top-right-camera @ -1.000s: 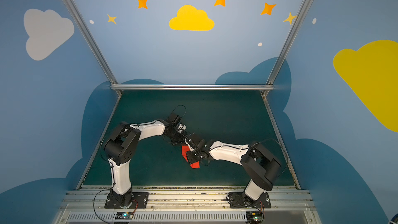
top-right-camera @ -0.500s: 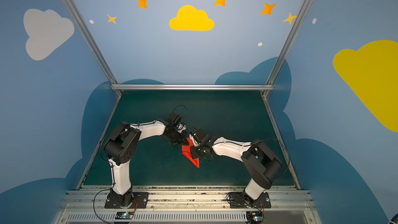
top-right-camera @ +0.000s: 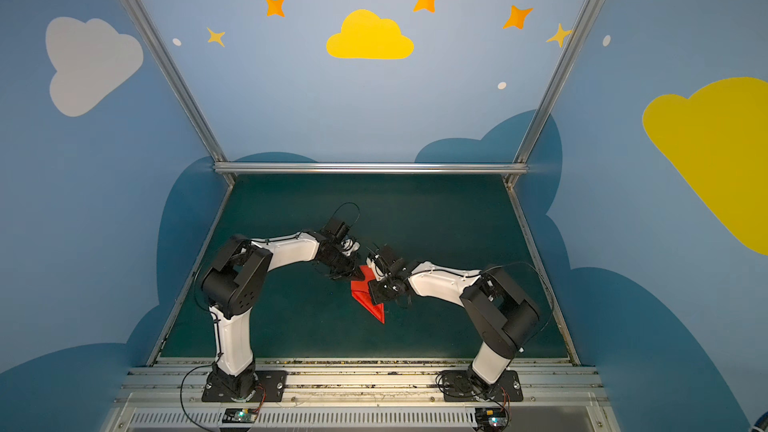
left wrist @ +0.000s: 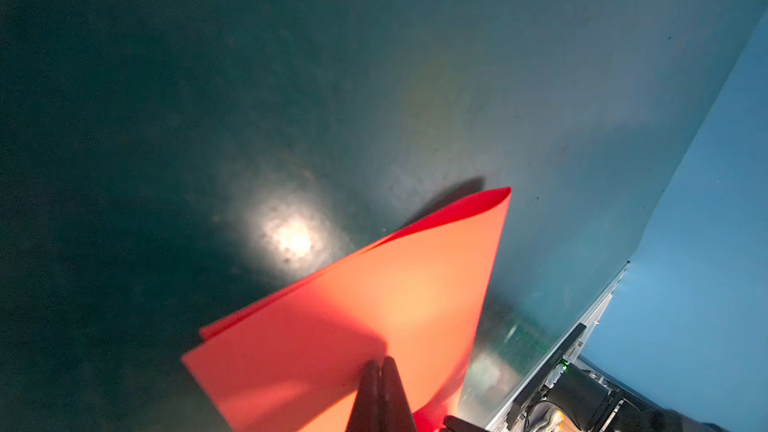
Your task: Fold a paper plane with a square sheet of paper (fold left side to right side)
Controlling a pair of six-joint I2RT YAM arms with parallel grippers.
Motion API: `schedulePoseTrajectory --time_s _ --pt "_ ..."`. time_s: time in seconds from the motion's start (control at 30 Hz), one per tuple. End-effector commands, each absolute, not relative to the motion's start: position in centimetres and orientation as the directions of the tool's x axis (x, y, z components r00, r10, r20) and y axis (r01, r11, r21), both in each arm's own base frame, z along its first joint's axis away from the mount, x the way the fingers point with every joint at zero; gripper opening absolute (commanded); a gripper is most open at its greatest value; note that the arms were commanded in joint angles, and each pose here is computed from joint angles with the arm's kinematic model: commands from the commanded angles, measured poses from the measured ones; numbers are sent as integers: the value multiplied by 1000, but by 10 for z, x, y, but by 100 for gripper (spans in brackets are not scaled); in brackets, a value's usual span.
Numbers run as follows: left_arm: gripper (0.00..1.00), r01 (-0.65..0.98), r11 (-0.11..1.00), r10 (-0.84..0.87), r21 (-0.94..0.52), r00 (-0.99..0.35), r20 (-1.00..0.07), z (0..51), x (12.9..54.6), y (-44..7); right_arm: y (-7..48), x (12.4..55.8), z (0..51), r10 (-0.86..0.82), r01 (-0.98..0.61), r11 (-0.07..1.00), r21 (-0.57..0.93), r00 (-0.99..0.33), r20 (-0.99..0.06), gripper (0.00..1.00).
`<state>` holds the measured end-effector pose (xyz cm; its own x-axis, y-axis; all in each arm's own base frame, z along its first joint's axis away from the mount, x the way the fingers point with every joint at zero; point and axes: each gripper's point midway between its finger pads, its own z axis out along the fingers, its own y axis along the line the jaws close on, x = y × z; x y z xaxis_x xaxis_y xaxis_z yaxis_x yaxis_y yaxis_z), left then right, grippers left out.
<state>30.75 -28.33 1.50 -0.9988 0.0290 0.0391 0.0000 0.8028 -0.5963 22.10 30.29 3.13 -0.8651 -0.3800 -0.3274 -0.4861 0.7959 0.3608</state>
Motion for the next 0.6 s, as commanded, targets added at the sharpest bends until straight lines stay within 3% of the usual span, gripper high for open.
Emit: schedulePoseTrajectory --time_s 0.0,0.57 --pt "3 -24 865 28 -501 -995 97 -18 293 -269 308 226 34 -385 -494 788 367 -861 -332 0" --pt "3 -25 865 31 -500 -994 102 -19 291 -269 302 227 26 -374 -476 799 368 -872 -316 0"
